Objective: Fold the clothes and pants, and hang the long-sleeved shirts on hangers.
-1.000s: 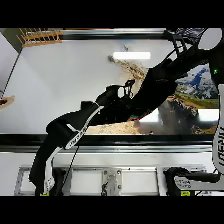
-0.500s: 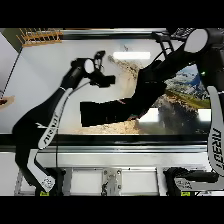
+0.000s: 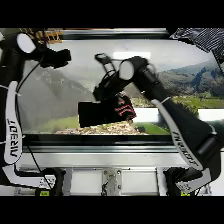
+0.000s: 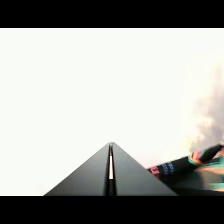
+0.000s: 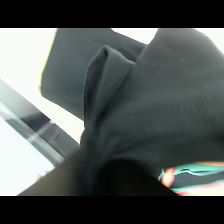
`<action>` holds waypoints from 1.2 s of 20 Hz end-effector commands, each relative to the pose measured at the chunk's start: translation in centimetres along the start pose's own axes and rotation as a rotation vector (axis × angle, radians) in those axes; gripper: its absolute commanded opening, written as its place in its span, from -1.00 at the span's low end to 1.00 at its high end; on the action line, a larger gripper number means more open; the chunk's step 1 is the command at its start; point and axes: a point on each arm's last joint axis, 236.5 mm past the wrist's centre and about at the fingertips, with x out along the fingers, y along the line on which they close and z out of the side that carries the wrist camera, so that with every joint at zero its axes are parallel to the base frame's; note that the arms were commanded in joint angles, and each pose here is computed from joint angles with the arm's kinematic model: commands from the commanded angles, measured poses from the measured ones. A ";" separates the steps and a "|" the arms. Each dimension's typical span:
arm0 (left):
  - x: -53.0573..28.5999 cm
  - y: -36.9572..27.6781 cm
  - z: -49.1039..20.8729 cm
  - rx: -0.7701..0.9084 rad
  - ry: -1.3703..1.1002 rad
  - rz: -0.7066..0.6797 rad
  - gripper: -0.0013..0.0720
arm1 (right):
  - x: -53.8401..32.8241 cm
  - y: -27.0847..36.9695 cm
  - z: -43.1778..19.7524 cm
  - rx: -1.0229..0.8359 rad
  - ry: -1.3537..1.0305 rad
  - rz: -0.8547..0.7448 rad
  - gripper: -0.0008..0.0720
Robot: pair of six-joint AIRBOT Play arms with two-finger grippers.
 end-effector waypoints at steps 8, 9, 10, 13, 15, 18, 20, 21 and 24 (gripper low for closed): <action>-4.9 5.4 -1.2 -0.074 -0.091 0.066 -0.95 | 5.7 -0.4 -1.0 -0.169 0.027 0.015 0.85; -4.4 5.7 -2.6 -0.082 -0.070 0.071 -0.95 | 4.8 -3.6 -1.8 -0.121 0.050 -0.011 0.85; -3.8 5.9 -4.3 -0.088 -0.044 0.072 -0.95 | 3.8 -7.4 -3.0 -0.051 0.068 -0.048 0.85; -2.0 6.1 -9.2 -0.083 0.022 0.075 -0.95 | 0.8 -18.5 -8.4 0.206 0.098 -0.138 0.86; -1.0 5.7 -11.7 -0.074 0.050 0.069 -0.95 | 0.1 -22.8 -11.5 0.415 0.100 -0.091 1.00; 0.2 4.8 -14.1 -0.054 0.069 0.054 -0.95 | 0.5 -24.7 -11.7 0.586 0.029 0.098 1.00; 0.9 4.4 -15.3 -0.045 0.090 0.046 -0.95 | 2.0 -24.6 -11.1 0.642 0.006 0.196 1.00; 1.0 4.1 -15.5 -0.038 0.096 0.042 -0.95 | 2.9 -24.0 -11.0 0.644 0.011 0.232 1.00; 1.2 3.2 -15.4 -0.019 0.083 0.028 -0.95 | 5.7 -21.0 -10.3 0.627 0.025 0.336 1.00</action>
